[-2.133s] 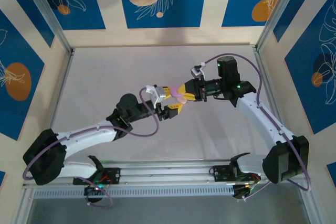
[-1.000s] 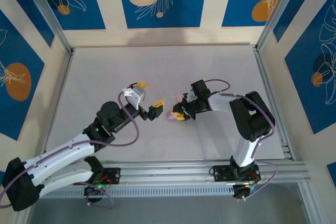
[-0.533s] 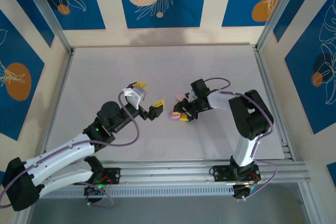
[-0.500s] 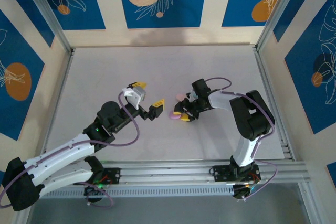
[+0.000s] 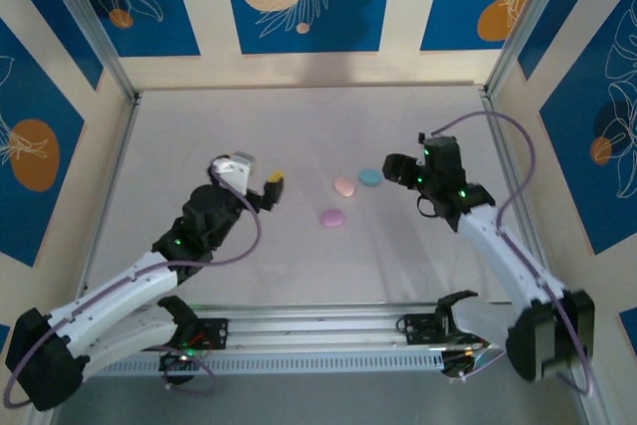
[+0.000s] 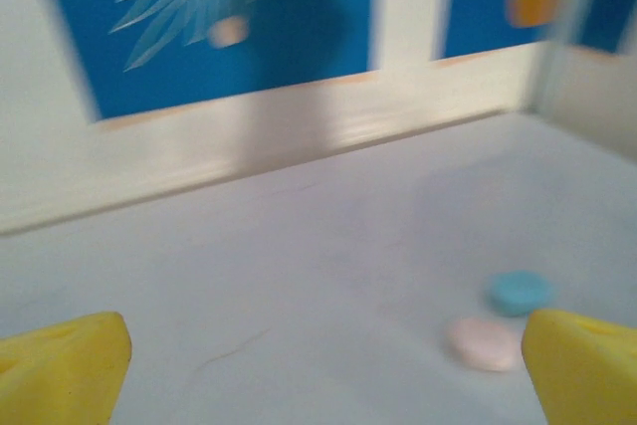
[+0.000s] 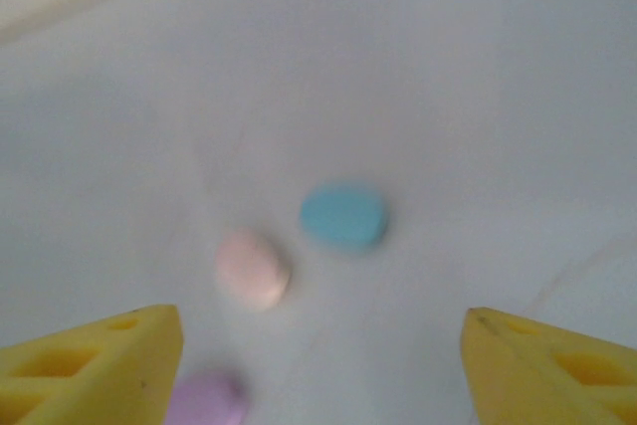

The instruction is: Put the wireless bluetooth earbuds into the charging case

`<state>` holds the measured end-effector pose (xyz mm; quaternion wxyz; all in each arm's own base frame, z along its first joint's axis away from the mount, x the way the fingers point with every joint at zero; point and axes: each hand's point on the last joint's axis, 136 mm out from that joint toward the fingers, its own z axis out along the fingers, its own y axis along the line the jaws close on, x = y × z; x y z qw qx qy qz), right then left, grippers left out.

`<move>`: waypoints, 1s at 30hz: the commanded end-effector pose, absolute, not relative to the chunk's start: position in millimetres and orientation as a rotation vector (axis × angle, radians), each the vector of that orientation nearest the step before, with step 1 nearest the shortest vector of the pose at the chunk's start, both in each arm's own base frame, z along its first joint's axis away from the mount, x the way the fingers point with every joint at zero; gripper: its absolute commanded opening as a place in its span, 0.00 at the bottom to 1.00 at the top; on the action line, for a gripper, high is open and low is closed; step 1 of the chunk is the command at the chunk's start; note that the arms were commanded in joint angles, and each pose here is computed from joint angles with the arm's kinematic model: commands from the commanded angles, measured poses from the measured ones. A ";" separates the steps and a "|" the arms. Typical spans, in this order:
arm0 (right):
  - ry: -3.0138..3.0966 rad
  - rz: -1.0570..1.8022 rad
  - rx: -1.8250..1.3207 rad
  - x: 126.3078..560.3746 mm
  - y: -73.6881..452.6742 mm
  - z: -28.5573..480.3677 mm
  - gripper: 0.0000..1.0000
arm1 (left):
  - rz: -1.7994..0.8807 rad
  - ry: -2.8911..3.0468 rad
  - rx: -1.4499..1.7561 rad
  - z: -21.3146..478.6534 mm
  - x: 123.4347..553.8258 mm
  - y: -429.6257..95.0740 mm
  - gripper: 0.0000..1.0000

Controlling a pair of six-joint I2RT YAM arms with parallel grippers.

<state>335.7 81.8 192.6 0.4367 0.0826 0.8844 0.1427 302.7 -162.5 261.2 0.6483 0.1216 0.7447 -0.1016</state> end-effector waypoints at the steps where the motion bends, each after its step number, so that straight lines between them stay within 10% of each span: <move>1: 2.055 0.027 0.057 359.8 37.1 166.6 0.75 | 0.003 1.818 0.050 219.6 320.3 -85.2 1.00; 22: 1.942 0.238 -0.090 394.3 36.9 94.0 0.73 | 0.084 1.784 0.121 119.0 369.1 -27.5 1.00; 23: 1.968 0.217 -0.044 395.8 29.8 92.7 0.75 | 0.069 1.778 0.123 113.3 370.4 -27.4 1.00; 24: 1.947 0.225 -0.043 397.1 29.1 95.3 0.99 | 0.059 1.773 0.129 105.4 372.2 -28.0 1.00; 30: 1.953 0.200 -0.040 396.1 28.7 93.8 0.99 | 0.171 1.855 -0.043 97.3 390.3 2.2 1.00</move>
